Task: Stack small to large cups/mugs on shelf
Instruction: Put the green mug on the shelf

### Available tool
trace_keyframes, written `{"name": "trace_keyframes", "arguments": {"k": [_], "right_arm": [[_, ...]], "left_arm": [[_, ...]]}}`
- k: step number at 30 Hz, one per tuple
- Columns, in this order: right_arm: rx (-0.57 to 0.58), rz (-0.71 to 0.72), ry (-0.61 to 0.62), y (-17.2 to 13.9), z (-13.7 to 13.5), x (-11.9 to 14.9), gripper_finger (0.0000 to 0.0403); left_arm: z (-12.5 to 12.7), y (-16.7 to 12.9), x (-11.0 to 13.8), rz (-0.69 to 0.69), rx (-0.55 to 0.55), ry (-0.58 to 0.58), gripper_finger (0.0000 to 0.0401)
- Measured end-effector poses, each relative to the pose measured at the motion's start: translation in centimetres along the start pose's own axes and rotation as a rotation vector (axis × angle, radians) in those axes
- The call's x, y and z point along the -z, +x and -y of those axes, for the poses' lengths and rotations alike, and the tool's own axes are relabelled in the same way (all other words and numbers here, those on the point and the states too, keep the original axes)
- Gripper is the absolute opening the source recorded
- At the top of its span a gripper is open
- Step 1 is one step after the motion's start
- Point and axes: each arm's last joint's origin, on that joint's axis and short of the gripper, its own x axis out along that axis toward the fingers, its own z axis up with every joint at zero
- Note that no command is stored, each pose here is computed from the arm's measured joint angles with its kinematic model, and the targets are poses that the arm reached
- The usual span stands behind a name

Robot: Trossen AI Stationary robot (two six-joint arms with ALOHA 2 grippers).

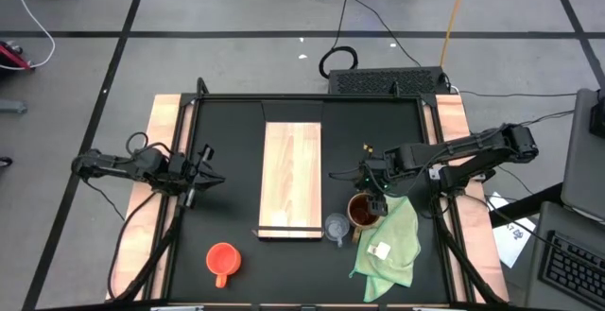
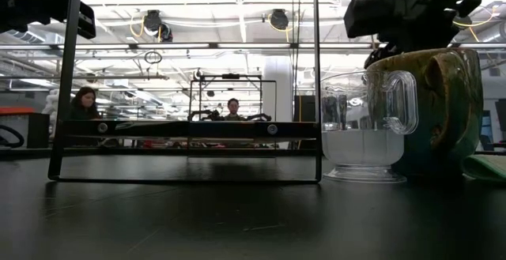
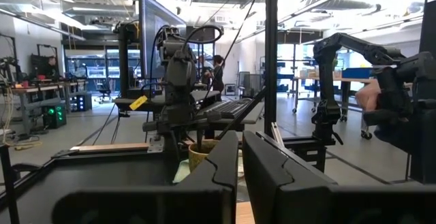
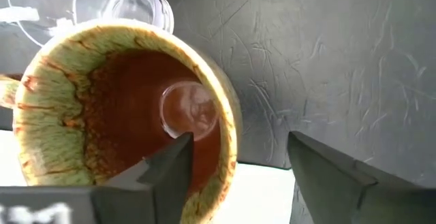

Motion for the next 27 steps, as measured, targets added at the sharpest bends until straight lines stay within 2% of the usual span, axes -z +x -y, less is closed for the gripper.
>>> {"name": "trace_keyframes", "arguments": {"k": [13,21,27], "right_arm": [[0.028,0.028,-0.073,0.0,0.2,-0.3,0.0021],[0.030,0.041,-0.019,-0.3,0.9,-0.5,0.0021],[0.039,0.061,-0.009,-2.7,0.7,-1.5,0.0021]], "left_arm": [[0.0,0.0,0.3,-0.028,0.000,-0.002,0.0026],[0.0,0.0,0.3,-0.028,0.000,-0.021,0.0026],[0.0,0.0,0.3,-0.028,0.000,-0.022,0.0026]]}}
